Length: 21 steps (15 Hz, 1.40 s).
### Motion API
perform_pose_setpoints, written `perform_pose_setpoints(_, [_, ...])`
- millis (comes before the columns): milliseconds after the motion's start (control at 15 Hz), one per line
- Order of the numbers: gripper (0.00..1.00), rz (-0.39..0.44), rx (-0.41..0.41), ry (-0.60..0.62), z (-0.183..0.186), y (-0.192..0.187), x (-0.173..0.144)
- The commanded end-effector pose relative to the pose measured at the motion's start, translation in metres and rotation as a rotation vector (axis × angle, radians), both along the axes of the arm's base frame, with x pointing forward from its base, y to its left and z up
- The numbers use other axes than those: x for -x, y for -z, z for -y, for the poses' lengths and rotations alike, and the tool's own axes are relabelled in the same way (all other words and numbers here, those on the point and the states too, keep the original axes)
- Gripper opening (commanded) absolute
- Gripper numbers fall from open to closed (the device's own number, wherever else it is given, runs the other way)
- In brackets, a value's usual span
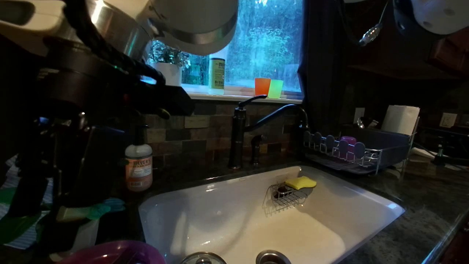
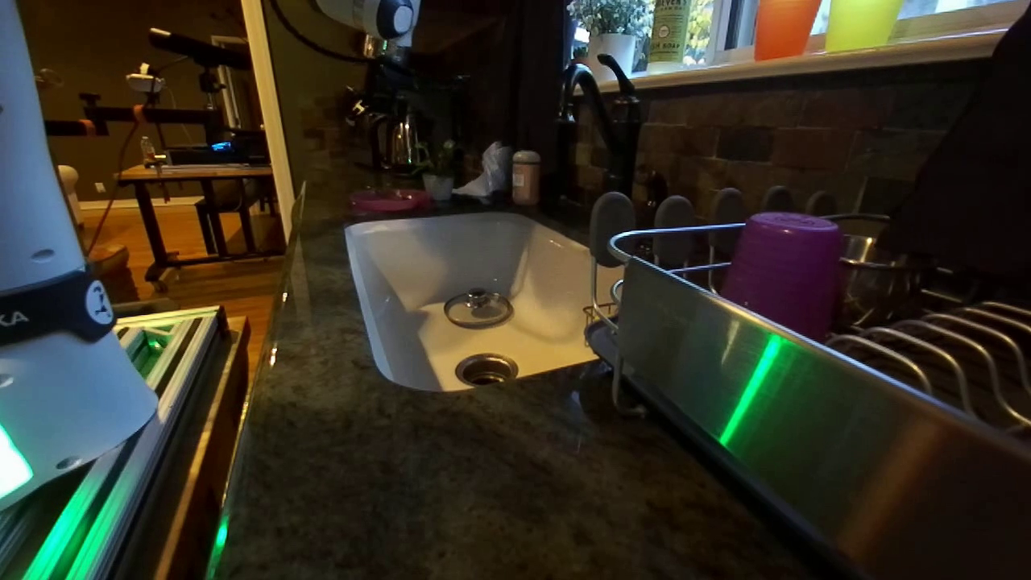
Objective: Pick up the folk and put it in the dish dryer
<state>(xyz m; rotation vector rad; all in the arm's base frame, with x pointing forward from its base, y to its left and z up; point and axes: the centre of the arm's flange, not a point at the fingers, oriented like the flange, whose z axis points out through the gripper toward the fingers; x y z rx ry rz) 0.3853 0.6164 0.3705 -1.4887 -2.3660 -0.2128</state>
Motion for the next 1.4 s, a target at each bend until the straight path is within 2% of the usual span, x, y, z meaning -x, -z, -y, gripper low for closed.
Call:
perform_pose_setpoints(0, [1.0,0.033,0.181,-0.01,-0.018,-0.022,0.057])
perform_pose_setpoints(133, [1.0,0.063,0.279,-0.026,-0.011,-0.024,0.07])
perform_pose_setpoints(200, [1.0,0.086,0.329,-0.031,-0.001,-0.016,0.066])
perform_pose_setpoints(400, [1.0,0.111,0.376,-0.028,0.019,0.002,0.047])
perform_pose_setpoints(733, [1.0,0.134,0.331,-0.025,0.017,0.049,0.031])
perform_pose_setpoints(933, [1.0,0.195,0.287,-0.024,0.001,0.068,0.037])
perform_pose_setpoints(1333, [0.98,0.267,0.281,-0.05,-0.009,0.093,0.044])
